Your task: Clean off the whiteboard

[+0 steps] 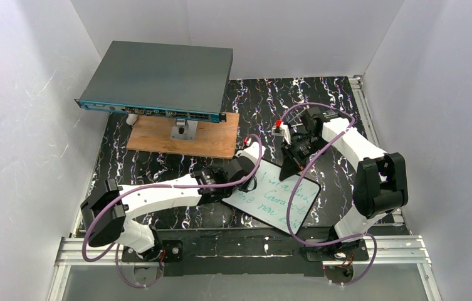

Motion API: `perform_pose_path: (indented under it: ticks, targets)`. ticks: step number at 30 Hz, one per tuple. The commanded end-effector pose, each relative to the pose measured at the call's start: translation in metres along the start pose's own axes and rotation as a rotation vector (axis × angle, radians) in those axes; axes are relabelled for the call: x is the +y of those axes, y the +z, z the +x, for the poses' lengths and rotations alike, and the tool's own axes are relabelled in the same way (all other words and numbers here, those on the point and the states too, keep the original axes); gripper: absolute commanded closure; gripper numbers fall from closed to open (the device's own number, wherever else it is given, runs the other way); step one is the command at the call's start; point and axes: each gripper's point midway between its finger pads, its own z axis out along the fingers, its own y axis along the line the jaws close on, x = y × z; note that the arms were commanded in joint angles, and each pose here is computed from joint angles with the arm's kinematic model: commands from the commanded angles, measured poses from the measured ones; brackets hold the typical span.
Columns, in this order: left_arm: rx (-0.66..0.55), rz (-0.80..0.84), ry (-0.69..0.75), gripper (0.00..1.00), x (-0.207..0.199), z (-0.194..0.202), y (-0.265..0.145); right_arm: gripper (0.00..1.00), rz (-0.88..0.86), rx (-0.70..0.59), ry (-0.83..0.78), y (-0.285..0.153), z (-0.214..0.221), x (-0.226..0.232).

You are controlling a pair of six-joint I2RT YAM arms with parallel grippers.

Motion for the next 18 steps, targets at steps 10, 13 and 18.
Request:
perform_pose_path:
  ticks: [10, 13, 18]
  targets:
    - [-0.13, 0.081, 0.077, 1.0, -0.057, -0.029, 0.002, 0.99, -0.021, -0.051, -0.109, 0.002, -0.011, 0.003]
    - [-0.122, -0.021, 0.046, 1.0, -0.042, -0.023, 0.006, 0.99, -0.02, -0.052, -0.111, 0.002, -0.011, 0.003]
    - [-0.125, -0.183, 0.023, 1.0, -0.005, -0.019, 0.001, 0.99, -0.024, -0.057, -0.111, 0.003, -0.011, 0.004]
